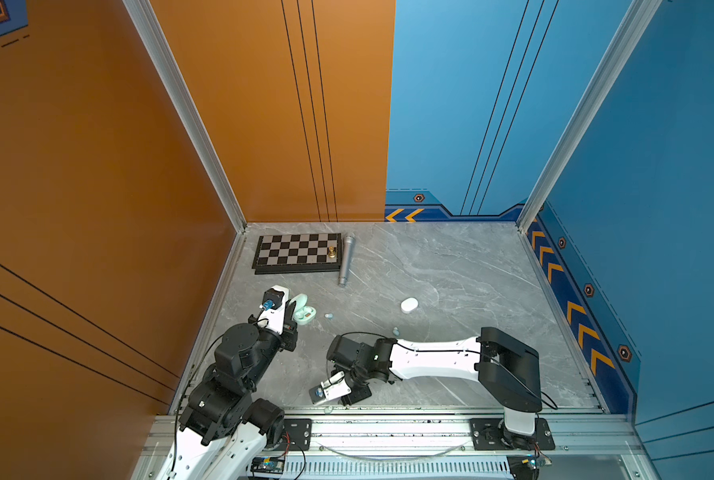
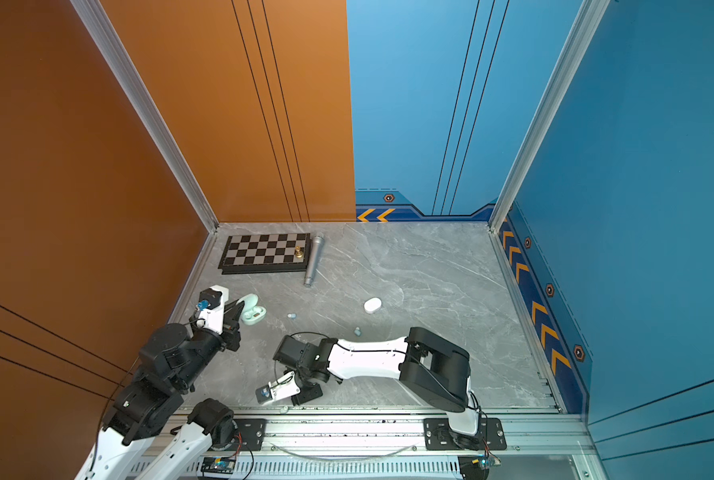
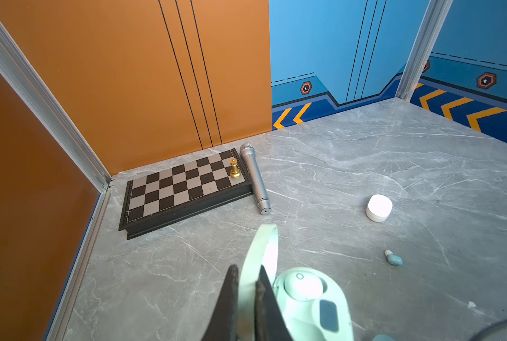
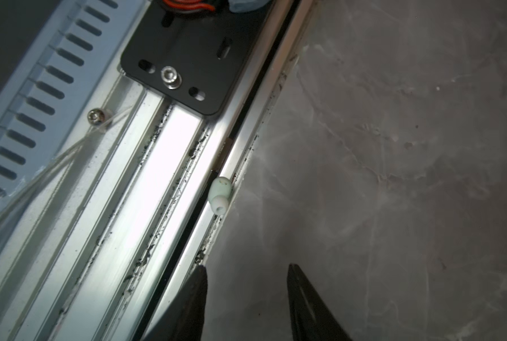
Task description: Insert the wireless bluetooth earbuds into the charging case
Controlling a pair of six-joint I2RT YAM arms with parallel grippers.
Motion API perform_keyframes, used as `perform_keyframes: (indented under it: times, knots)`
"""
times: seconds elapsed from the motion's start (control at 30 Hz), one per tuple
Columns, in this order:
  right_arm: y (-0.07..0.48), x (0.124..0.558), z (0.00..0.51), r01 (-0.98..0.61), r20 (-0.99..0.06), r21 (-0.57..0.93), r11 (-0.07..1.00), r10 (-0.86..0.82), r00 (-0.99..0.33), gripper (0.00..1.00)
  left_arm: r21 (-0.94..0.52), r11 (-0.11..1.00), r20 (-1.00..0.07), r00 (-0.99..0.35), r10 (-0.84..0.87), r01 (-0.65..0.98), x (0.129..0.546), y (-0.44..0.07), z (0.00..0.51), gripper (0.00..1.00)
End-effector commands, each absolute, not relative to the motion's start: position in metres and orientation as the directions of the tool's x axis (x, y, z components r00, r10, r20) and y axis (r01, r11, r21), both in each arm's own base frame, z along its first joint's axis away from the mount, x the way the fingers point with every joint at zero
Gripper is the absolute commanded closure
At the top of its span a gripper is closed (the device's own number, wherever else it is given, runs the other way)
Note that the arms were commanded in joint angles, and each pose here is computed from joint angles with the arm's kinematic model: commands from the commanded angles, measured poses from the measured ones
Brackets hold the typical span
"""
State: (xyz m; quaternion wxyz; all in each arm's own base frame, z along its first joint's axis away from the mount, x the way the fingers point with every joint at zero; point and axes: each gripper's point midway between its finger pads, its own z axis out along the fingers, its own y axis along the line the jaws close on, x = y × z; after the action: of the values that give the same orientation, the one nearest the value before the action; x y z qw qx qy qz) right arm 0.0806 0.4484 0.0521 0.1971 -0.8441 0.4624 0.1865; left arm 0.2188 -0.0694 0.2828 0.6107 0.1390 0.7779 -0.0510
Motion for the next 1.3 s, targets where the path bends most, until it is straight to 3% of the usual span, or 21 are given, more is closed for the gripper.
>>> perform_keyframes:
  times: [0.0,0.4,1.27]
  knots:
    - [0.445,0.074,0.04,-0.724,-0.432,-0.228,-0.651,-0.599,0.674,0.53,0.076,0.945,-0.965,-0.215,0.149,0.317,0.21,-0.074,0.29,1.0]
    - [0.463,0.075,0.018,-0.568,-0.41,-0.284,-0.772,-0.438,0.8,0.54,0.103,0.935,-0.952,-0.24,0.192,0.339,0.207,-0.076,0.293,1.0]
    - [0.47,0.068,-0.006,-0.577,-0.424,-0.239,-0.781,-0.451,0.785,0.74,0.106,0.932,-0.948,-0.248,0.2,0.347,0.199,-0.075,0.289,1.0]
